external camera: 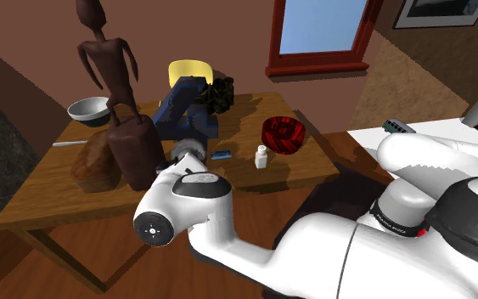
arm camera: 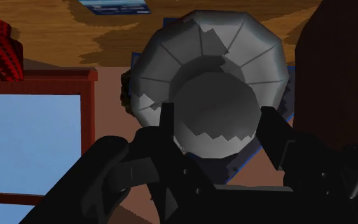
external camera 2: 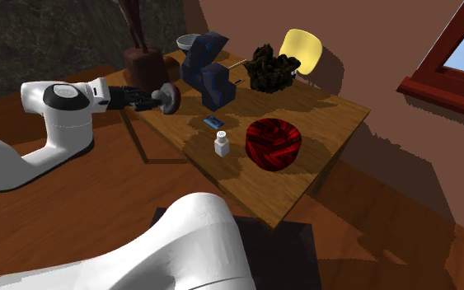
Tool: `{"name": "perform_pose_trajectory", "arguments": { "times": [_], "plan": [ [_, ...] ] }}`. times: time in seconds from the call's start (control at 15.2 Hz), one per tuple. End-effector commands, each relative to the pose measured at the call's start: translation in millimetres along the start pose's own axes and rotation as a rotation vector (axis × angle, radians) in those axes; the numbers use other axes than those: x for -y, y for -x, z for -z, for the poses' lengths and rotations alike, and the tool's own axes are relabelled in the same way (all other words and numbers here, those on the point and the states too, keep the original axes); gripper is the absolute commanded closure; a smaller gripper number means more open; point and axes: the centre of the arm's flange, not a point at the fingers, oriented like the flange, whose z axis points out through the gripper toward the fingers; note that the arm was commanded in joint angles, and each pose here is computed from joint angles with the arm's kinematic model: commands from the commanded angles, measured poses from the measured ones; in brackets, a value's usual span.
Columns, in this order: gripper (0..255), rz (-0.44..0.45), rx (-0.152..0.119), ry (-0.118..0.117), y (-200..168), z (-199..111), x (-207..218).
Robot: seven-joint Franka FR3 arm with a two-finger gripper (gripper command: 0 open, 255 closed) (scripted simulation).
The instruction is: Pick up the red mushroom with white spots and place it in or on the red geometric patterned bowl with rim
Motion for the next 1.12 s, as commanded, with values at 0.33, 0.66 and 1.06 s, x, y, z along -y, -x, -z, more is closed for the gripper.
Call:
{"name": "perform_pose_trajectory", "arguments": {
  "times": [0.33, 0.66, 1.06],
  "plan": [
    [255, 0.0, 0.0, 0.0, -35, 15, 1],
    [255, 0.0, 0.0, 0.0, -47, -1, -33],
    [255, 0.0, 0.0, 0.0, -60, -40, -101]
  ]
}}
